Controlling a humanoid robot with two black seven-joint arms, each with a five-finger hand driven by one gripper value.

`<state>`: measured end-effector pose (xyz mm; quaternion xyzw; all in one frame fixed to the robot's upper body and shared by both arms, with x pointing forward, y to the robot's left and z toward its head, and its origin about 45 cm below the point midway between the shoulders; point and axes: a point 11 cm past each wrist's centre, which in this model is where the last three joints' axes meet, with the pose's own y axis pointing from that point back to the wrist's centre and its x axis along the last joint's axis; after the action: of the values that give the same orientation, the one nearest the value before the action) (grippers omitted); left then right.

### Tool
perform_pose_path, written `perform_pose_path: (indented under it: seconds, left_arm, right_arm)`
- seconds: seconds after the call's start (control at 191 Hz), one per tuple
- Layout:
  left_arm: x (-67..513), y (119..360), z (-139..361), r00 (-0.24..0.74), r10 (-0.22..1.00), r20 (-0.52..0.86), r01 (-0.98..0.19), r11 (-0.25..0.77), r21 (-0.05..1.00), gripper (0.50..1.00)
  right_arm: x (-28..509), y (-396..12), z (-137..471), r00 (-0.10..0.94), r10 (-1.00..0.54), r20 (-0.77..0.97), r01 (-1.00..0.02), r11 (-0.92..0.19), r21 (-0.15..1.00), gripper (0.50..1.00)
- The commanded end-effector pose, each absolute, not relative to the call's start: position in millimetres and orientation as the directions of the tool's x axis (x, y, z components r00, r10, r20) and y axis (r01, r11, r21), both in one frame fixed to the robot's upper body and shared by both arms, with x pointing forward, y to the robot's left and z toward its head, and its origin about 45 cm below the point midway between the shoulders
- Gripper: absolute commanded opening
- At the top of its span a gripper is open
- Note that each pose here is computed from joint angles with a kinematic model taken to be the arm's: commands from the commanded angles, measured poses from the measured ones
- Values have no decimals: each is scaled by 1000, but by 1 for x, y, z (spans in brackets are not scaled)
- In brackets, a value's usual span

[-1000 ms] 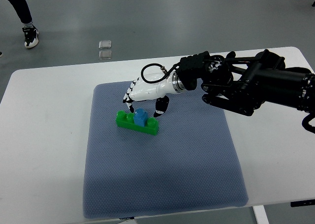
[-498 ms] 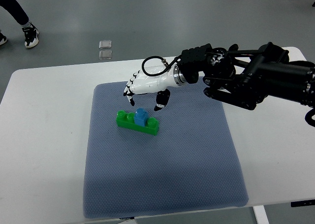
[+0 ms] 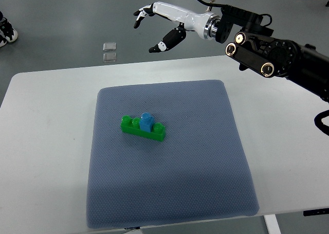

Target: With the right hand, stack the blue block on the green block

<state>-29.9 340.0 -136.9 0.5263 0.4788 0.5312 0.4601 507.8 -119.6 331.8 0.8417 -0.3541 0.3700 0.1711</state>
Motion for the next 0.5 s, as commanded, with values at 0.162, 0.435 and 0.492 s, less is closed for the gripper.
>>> perform_pose_path:
  seconds: [0.162,0.435,0.492]
  left_arm:
    - [-30,340,-137,-23,993,119,15,-118,993,1000]
    - [-30,340,-137,-23,993,119,15,-118,993,1000]
    - [-30,340,-137,-23,993,119,15,-118,993,1000]
  right_arm:
    - [528,-195,299,377,-865,332,-911,-411,-38,911]
    - [518,-239,244,145,-983,-112,-987,-151,47,911]
    - [515,-243,234,104,-977,-187,-991,-118,65,911]
